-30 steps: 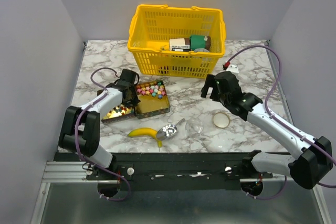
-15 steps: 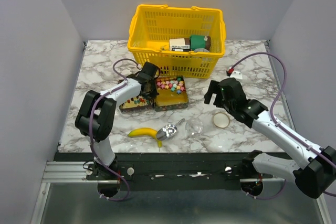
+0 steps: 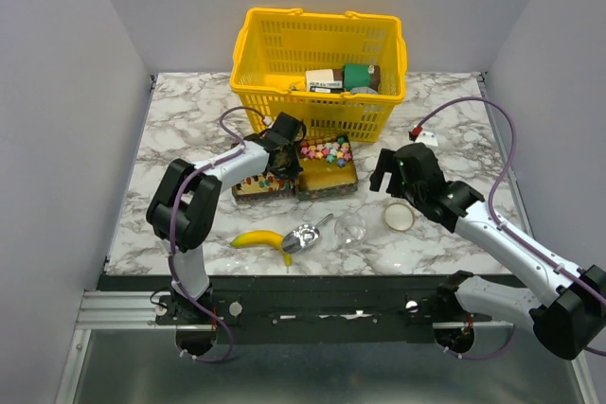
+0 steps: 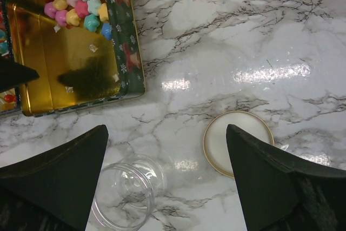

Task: Pack the candies
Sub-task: Move the storage box to the center of the board.

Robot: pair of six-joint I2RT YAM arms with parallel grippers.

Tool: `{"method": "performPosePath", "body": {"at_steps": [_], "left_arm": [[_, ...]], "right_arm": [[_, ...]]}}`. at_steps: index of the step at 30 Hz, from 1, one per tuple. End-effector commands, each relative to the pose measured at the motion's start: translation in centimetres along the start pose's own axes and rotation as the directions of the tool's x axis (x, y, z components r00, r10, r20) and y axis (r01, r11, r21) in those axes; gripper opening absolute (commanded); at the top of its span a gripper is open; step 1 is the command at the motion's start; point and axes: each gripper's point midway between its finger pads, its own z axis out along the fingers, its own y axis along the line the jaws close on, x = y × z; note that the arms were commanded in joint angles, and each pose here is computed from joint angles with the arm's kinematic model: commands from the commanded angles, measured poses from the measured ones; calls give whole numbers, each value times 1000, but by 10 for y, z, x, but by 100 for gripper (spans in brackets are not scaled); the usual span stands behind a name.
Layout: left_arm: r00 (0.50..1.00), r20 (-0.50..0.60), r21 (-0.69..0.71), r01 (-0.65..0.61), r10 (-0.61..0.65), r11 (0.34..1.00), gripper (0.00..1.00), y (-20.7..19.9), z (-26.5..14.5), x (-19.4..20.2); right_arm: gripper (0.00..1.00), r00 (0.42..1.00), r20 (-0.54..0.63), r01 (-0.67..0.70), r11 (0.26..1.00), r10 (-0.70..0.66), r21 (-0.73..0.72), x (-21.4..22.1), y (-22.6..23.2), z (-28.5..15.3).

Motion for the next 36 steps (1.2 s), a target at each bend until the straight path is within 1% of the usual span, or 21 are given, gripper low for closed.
{"method": "performPosePath", "body": {"at_steps": [1, 2, 7, 8, 10, 13, 14, 16, 20, 22, 23, 26, 29, 30, 31, 33, 36], "left_arm": [[998, -49, 100, 44, -40, 994, 11, -31, 2, 14], [998, -49, 97, 45, -40, 994, 15, -30, 1, 14], [999, -34, 111, 33, -29, 993, 21, -35, -3, 13], [999, -31, 113, 34, -31, 993, 24, -35, -4, 12], [999, -24, 117, 31, -29, 993, 26, -37, -6, 10], [1000, -14, 118, 25, -24, 993, 33, -39, -9, 7], [1000, -7, 110, 22, -21, 994, 41, -38, -10, 6], [1000, 12, 111, 17, -18, 994, 48, -39, -16, 1], [998, 62, 92, -4, -2, 996, 68, -37, -32, -11], [996, 88, 78, -15, 8, 997, 72, -34, -45, -15], [996, 87, 73, -16, 10, 997, 79, -32, -49, -15], [997, 65, 60, -31, 28, 998, 83, -23, -70, -5], [998, 10, 68, -55, 54, 996, 84, -8, -90, 21], [998, -32, 73, -60, 63, 996, 84, 1, -97, 37], [994, -78, 101, -67, 75, 993, 84, 1, -103, 49], [985, -146, 91, -77, 90, 993, 84, 16, -116, 73], [975, -211, 85, -51, 68, 995, 84, 33, -135, 101]], "right_arm": [[97, 999, -36, -2, 1000, 2, 2, 10, -4, -2], [97, 999, -38, -2, 1000, 2, 2, 10, -5, -2], [98, 999, -48, -8, 1000, 7, -7, 13, -3, -2], [97, 999, -50, -7, 1000, 6, -11, 14, -2, -2], [97, 999, -49, -10, 1000, 9, -11, 14, -3, -3], [98, 999, -48, -11, 1000, 10, -14, 13, -3, -4], [97, 999, -47, -13, 1000, 12, -15, 13, -3, -5], [97, 999, -47, -13, 1000, 12, -15, 13, -3, -6], [98, 999, -44, -14, 1000, 13, -24, 10, -1, -8], [98, 999, -47, -14, 999, 12, -29, 9, 1, -8], [97, 999, -43, -16, 999, 15, -30, 7, 2, -8], [97, 999, -47, -16, 999, 14, -33, 7, 3, -8], [97, 998, -56, -15, 999, 13, -33, 8, 4, -6], [97, 998, -57, -15, 999, 13, -37, 9, 5, -7], [97, 998, -61, -14, 999, 12, -38, 9, 6, -6], [97, 998, -70, -12, 999, 9, -40, 10, 6, -5], [97, 997, -83, -8, 999, 4, -51, 12, 10, -3]]}}
